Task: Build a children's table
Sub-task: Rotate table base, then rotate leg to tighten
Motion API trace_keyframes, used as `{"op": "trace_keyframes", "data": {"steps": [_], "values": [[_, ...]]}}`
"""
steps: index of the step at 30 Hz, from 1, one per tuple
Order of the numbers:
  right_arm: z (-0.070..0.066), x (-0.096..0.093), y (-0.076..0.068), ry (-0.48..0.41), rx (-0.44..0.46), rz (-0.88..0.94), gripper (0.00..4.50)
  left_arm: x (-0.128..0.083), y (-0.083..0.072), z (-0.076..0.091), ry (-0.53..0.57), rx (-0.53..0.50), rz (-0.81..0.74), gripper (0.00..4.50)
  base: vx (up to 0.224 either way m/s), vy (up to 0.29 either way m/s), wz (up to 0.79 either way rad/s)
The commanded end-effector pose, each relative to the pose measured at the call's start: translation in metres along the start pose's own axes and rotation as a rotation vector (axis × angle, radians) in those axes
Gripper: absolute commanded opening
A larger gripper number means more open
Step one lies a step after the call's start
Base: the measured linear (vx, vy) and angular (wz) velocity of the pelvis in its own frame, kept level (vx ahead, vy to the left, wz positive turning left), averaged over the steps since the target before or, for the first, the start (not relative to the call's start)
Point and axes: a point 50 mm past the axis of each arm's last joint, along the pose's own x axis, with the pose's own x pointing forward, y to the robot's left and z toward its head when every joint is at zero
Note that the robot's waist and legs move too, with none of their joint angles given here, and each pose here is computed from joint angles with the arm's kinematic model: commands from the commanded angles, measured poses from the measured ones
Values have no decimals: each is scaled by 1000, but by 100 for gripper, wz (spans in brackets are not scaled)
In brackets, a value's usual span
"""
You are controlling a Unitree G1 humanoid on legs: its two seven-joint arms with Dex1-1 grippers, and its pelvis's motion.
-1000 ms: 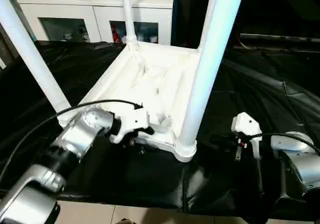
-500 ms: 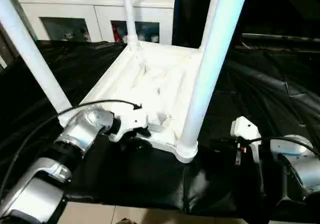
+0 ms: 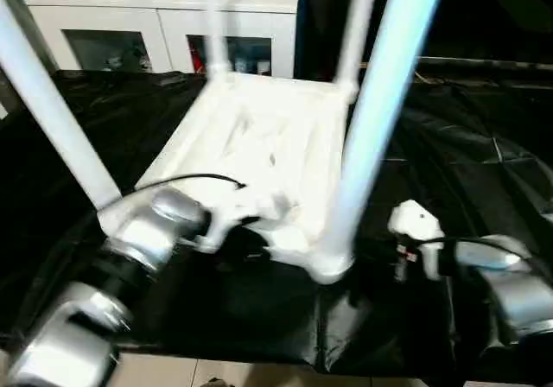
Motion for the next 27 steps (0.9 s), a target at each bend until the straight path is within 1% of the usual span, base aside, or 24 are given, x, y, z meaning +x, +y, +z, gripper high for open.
{"op": "trace_keyframes", "data": {"steps": [1,2,4,5,8,11,12,13,14,15,16,17,18,20,21,22,23,24,26,27], "values": [[4,1,-3,-13,1,-20,0,-4,5,-12,25,-92,124,50,0,0,0],[4,2,-1,-26,8,-23,0,0,3,-12,45,-110,174,48,0,0,0],[5,3,0,-35,17,-27,0,2,2,-13,67,-113,213,42,0,0,0],[7,5,2,-45,26,-32,0,5,1,-12,76,-112,251,32,0,0,0],[9,8,3,-58,33,-38,0,7,-2,-10,72,-108,276,23,0,0,0],[10,10,8,-81,34,-14,0,9,-11,-4,41,3,202,12,0,0,0],[11,9,10,-96,39,-2,0,10,-15,-1,12,44,157,6,0,0,0],[12,9,10,-100,40,1,0,10,-16,-1,5,53,146,2,0,0,0],[14,8,11,-125,60,15,18,10,-19,1,-15,73,117,0,0,0,0],[18,7,11,-183,98,21,18,10,-23,3,-57,102,83,0,0,0,0],[18,7,11,-183,98,21,29,10,-23,3,-57,102,83,0,0,0,0],[21,7,10,-213,118,17,29,10,-24,2,-65,91,75,0,0,0,0],[22,7,9,-222,124,14,44,10,-24,2,-68,87,72,0,0,0,0],[24,8,5,-234,118,-12,60,10,-25,1,-78,66,60,0,0,0,0],[25,8,4,-249,133,-7,66,10,-25,0,-82,65,61,0,0,0,0],[25,8,4,-249,133,-7,74,10,-25,0,-82,65,61,0,0,0,0],[25,8,7,-243,140,33,84,9,-25,-1,-84,66,58,0,0,0,0],[25,8,7,-243,140,33,84,9,-25,-1,-84,66,58,0,0,0,0],[23,9,14,-222,147,103,101,7,-25,-3,-82,81,50,0,0,0,0],[23,9,14,-222,147,103,115,7,-25,-3,-82,81,50,0,0,0,0]]}}
